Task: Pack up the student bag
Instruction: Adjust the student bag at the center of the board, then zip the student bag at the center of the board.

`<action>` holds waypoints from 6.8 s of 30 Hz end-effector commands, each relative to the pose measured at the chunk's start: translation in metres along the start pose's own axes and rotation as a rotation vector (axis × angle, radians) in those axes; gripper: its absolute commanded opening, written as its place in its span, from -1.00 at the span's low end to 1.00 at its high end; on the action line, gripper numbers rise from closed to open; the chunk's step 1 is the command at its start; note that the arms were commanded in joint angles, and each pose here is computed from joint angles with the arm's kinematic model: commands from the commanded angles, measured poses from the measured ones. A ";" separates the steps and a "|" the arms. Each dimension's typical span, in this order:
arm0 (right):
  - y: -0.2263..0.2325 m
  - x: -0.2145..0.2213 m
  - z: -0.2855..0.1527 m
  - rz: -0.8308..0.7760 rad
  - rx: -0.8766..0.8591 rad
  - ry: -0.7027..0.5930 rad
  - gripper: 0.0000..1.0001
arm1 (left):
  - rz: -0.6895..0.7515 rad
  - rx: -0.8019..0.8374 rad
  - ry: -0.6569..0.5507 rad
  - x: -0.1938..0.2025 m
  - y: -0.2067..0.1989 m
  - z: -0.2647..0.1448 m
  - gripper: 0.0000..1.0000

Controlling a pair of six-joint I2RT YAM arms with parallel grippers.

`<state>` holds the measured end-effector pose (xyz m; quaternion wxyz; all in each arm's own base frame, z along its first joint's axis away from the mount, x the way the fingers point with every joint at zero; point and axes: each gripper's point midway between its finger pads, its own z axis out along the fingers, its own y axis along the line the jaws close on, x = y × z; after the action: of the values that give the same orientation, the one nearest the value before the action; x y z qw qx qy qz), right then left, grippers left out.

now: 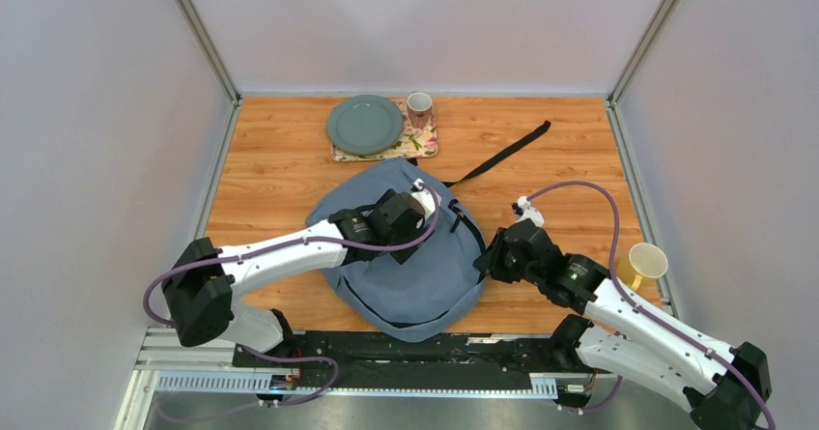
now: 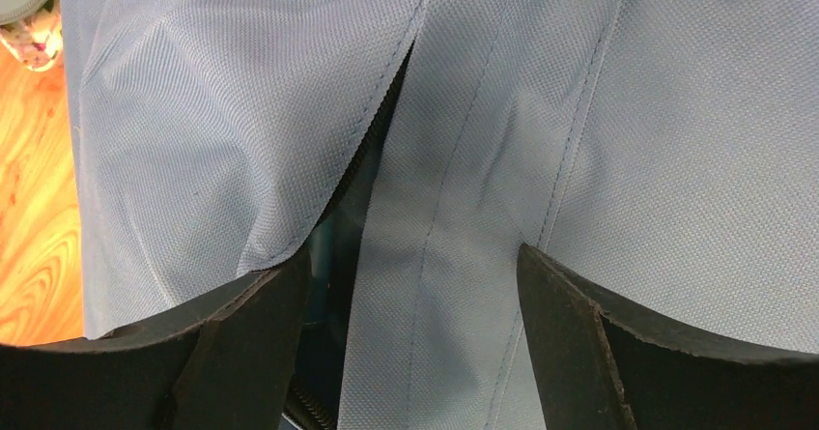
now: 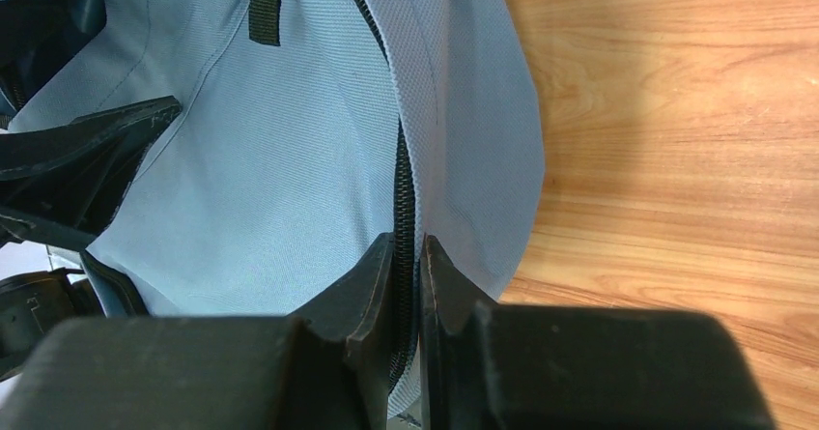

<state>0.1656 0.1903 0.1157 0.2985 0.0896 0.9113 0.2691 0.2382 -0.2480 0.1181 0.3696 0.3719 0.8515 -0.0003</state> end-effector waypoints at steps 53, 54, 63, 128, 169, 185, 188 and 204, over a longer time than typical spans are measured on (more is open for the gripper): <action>0.151 -0.133 0.024 -0.166 -0.236 -0.177 -0.37 | -0.132 0.342 -0.318 -0.037 -0.030 -0.080 -1.00; 0.158 -0.130 0.030 -0.185 -0.270 -0.145 -0.36 | -0.132 0.334 -0.315 -0.036 -0.028 -0.080 -1.00; 0.211 -0.094 0.061 -0.306 -0.565 0.092 -0.44 | -0.145 0.332 -0.324 -0.037 -0.028 -0.080 -1.00; 0.128 -0.063 -0.015 -0.391 -0.424 0.106 0.38 | -0.682 0.097 -0.152 0.083 0.020 -0.117 0.61; 0.170 -0.030 -0.007 -0.469 -0.433 0.170 0.44 | -0.863 0.087 -0.241 0.105 0.007 -0.069 0.48; 0.217 -0.003 0.031 -0.705 -0.345 0.135 0.38 | -0.928 0.129 -0.360 0.095 0.008 -0.067 -0.81; 0.228 0.000 0.038 -0.755 -0.353 0.128 0.34 | -0.941 0.133 -0.381 0.095 0.010 -0.069 -0.95; 0.265 0.031 0.092 -0.937 -0.406 0.225 0.21 | -0.946 0.137 -0.404 0.098 0.012 -0.071 -1.00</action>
<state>0.1947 0.4447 0.1845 0.2993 -0.3864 0.8240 0.2868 0.1474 -0.1588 0.0985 0.4377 -0.0162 0.8506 -0.2907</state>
